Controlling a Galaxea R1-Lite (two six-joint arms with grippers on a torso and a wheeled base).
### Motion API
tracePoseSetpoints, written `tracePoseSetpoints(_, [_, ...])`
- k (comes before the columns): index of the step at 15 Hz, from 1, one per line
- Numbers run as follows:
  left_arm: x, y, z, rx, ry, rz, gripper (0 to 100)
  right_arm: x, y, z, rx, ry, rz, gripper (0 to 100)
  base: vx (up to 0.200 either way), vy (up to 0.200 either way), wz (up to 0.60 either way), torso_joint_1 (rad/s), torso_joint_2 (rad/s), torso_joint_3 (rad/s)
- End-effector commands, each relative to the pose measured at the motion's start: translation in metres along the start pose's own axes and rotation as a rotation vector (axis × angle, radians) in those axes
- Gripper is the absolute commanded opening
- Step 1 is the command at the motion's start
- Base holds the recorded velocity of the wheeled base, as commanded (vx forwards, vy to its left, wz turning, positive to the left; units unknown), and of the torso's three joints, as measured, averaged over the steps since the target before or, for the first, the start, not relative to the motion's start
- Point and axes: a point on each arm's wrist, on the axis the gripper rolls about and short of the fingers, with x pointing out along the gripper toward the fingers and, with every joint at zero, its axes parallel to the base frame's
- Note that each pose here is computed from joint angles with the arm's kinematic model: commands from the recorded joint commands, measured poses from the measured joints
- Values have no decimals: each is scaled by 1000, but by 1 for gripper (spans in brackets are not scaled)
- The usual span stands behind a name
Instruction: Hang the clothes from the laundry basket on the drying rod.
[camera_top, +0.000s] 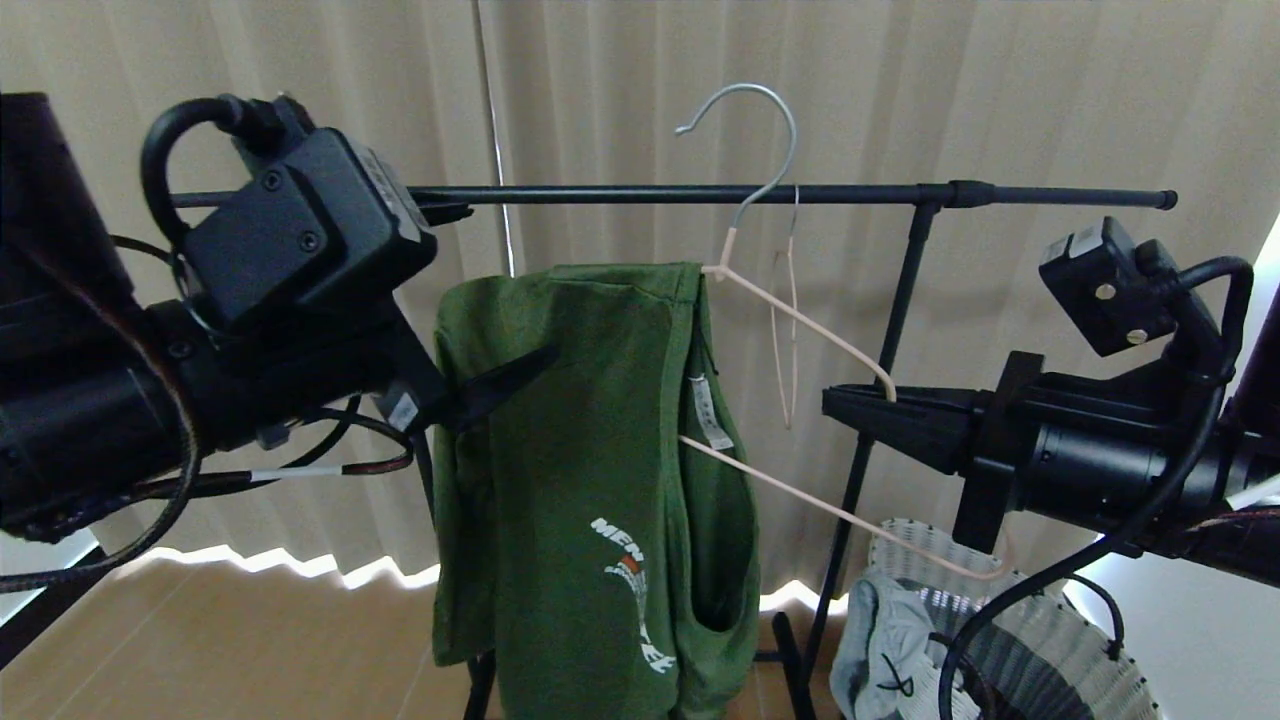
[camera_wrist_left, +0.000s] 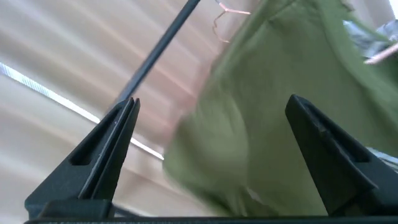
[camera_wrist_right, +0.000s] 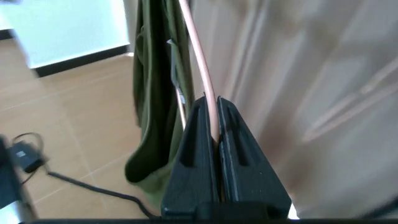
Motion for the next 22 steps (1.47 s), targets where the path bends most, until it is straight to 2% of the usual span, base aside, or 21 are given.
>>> tracePoseSetpoints(1, [23,-2,-6,29,11,-30,100,0,1,-1,-8,1,17,0,0,0,0,0,0,0])
tracePoseSetpoints(7, [34,-3,-9,31,21,-39,100,-1,6,-1,-31,-3,75,0,0,0,0,0,0,0])
tracePoseSetpoints(8, [34,-3,-9,31,21,-39,0,-1,7,0,-32,-5,77,0,0,0,0,0,0,0])
tracePoseSetpoints(22, [35,-7,-14,22,43,-47,0,-4,9,5,-40,-27,80,0,0,0,0,0,0,0])
